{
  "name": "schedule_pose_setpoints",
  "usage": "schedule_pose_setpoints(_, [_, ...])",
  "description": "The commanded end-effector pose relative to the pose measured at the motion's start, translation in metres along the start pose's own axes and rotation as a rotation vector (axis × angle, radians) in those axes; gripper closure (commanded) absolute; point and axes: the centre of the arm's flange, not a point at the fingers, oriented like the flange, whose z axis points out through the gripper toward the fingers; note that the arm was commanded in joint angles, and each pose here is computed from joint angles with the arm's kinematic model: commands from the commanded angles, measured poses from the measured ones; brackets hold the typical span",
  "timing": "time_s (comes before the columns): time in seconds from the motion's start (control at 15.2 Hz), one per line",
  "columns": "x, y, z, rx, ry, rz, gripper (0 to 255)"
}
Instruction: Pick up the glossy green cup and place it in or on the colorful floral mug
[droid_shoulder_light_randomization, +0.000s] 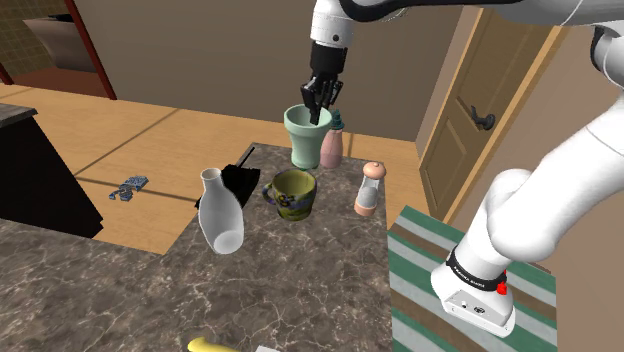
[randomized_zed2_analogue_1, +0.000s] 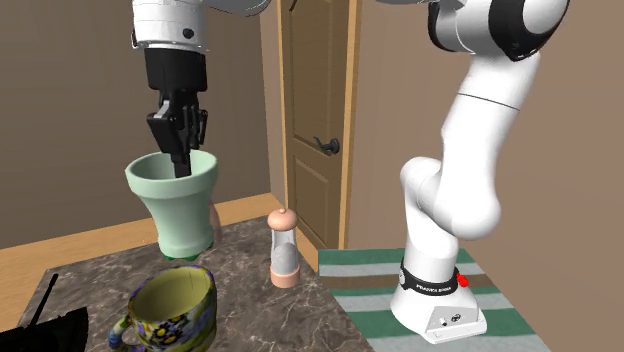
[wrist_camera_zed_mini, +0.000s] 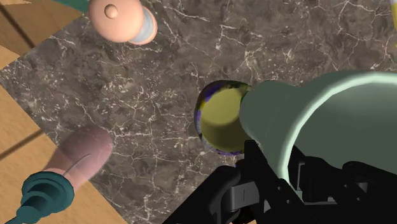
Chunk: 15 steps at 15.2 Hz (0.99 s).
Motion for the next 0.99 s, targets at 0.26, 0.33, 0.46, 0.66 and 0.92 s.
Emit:
schedule_pose_setpoints(0.26, [0.073, 0.010, -0.005, 0.000, 0.000, 0.000, 255])
schedule_pose_setpoints(0.33, [0.073, 0.011, 0.000, 0.000, 0.000, 0.000, 255])
schedule_pose_setpoints(0.46, [0.073, 0.012, 0.011, 0.000, 0.000, 0.000, 255])
schedule_pose_setpoints(0.66, [0.072, 0.014, 0.027, 0.000, 0.000, 0.000, 255])
schedule_pose_setpoints(0.92, [0.071, 0.016, 0.048, 0.000, 0.000, 0.000, 255])
